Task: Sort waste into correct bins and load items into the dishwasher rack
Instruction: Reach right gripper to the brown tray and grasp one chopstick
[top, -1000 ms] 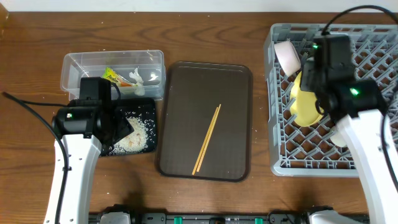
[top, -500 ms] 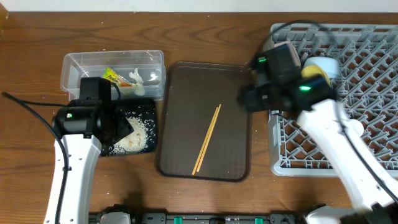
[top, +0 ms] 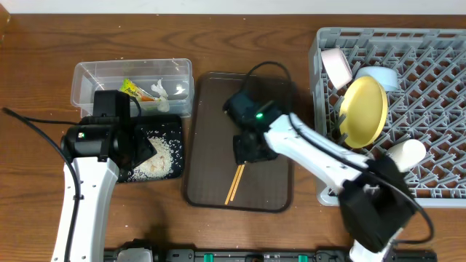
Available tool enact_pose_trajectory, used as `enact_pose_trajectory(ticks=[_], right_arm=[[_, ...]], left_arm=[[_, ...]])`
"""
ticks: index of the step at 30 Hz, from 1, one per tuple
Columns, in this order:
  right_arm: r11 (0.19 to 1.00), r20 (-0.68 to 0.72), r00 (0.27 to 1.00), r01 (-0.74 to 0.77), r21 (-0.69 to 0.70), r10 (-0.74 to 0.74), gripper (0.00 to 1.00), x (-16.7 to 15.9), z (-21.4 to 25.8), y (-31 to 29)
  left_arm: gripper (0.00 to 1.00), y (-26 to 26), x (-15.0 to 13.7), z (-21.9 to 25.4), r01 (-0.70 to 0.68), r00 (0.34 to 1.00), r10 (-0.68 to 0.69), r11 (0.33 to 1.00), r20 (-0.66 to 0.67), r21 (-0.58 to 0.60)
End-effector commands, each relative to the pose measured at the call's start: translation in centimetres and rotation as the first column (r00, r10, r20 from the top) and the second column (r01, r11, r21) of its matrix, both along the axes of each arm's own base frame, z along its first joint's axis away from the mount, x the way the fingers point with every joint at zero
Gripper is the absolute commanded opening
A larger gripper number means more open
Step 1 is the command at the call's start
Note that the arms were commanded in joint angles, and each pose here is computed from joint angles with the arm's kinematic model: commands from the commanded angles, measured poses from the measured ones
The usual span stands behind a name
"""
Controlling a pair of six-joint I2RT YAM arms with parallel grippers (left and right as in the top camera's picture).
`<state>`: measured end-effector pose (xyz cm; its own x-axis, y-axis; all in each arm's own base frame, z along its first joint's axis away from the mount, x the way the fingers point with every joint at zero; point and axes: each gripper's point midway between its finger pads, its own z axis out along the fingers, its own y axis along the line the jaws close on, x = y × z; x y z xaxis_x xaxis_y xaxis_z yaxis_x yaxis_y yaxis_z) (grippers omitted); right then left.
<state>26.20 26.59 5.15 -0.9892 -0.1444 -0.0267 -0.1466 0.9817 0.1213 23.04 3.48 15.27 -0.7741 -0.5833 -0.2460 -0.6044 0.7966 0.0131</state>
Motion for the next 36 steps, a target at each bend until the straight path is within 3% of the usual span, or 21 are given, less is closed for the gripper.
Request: enact_pose_trajectory(ticks=[1, 28, 36], right_arm=[[0.996, -0.010, 0.997, 0.070, -0.054, -0.070, 0.56, -0.1, -1.9, -0.1], [0.977, -0.015, 0.994, 0.105, -0.184, -0.110, 0.56, 0.0, -5.3, -1.8], [0.976, -0.021, 0.994, 0.104, -0.192, -0.111, 0.34, -0.1, -5.3, -1.9]], left_arm=[[0.76, 0.4, 0.0, 0.2, -0.017, 1.000, 0.017, 1.000, 0.003, 0.014], [0.76, 0.4, -0.2, 0.2, -0.017, 1.000, 0.017, 1.000, -0.005, 0.014], [0.76, 0.4, -0.2, 0.1, -0.017, 1.000, 0.017, 1.000, -0.005, 0.013]])
